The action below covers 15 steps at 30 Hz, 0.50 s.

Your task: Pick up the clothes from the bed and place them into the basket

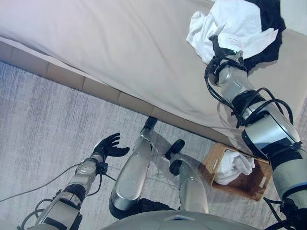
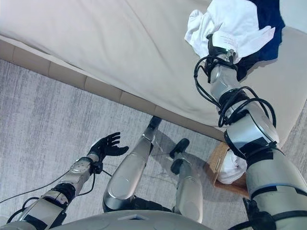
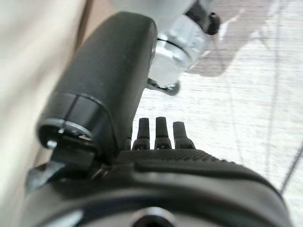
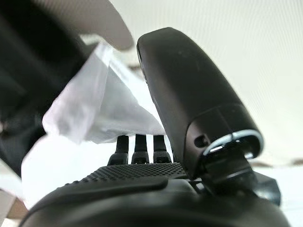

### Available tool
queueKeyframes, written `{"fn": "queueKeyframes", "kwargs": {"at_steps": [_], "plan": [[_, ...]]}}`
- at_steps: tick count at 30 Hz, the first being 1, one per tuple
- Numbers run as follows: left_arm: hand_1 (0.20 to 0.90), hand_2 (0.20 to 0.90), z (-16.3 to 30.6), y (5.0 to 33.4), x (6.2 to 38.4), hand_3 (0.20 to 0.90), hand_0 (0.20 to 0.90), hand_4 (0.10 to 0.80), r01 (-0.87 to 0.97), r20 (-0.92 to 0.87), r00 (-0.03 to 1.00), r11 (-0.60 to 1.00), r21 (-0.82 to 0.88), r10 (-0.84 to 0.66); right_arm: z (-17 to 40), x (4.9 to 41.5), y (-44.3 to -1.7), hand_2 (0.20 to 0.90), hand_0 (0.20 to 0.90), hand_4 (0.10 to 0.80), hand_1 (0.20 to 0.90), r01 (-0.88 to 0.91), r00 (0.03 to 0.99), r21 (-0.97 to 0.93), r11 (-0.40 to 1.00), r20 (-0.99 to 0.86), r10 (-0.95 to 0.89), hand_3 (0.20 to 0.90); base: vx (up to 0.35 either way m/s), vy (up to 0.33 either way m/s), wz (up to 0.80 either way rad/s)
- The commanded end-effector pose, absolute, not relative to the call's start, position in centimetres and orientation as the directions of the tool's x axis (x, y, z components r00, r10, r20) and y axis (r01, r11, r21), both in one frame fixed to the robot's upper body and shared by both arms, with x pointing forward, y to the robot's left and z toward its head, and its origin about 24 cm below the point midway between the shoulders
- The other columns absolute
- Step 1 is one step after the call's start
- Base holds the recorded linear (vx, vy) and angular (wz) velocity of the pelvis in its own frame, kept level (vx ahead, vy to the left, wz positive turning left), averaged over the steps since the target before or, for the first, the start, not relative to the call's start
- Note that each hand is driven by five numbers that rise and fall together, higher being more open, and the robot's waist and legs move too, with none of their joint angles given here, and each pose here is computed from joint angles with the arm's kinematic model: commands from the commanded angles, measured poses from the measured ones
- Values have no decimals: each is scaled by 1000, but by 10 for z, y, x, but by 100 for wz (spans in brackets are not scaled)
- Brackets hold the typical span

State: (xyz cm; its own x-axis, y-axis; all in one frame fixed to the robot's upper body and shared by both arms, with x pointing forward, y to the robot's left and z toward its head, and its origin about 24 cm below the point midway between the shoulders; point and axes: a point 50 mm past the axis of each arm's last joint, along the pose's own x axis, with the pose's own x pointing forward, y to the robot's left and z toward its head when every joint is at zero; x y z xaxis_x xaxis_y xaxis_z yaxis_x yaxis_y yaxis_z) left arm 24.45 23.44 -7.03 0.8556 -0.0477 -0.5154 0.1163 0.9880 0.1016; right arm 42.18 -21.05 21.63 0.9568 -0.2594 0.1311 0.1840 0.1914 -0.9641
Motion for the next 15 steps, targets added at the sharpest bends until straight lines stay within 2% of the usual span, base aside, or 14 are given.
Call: {"fn": "queueKeyframes", "kwargs": {"at_steps": [1, 5, 8, 11, 15], "plan": [[900, 900, -76, 239, 229, 900, 900, 800, 129, -516, 854, 986, 102, -59, 278, 418, -232, 300, 300, 100, 300, 293, 911, -951, 95, 248, -328, 200, -28, -32, 3], [900, 900, -75, 242, 227, 900, 900, 800, 121, -513, 857, 987, 109, -48, 297, 415, -228, 300, 300, 100, 300, 394, 891, -914, 101, 352, -287, 200, -33, -66, 5], [900, 900, -77, 247, 222, 900, 900, 800, 101, -524, 851, 988, 118, -25, 318, 410, -220, 300, 300, 100, 300, 539, 830, -833, 124, 499, -250, 200, -41, -89, 2], [900, 900, -80, 255, 216, 900, 900, 800, 78, -555, 832, 987, 139, 12, 355, 393, -207, 300, 300, 100, 300, 730, 684, -667, 151, 706, -184, 200, -30, -87, -13], [900, 900, -83, 266, 211, 900, 900, 800, 65, -591, 805, 982, 175, 52, 394, 368, -212, 300, 300, 100, 300, 857, 506, -468, 215, 845, -176, 200, -65, -94, -26]]}}
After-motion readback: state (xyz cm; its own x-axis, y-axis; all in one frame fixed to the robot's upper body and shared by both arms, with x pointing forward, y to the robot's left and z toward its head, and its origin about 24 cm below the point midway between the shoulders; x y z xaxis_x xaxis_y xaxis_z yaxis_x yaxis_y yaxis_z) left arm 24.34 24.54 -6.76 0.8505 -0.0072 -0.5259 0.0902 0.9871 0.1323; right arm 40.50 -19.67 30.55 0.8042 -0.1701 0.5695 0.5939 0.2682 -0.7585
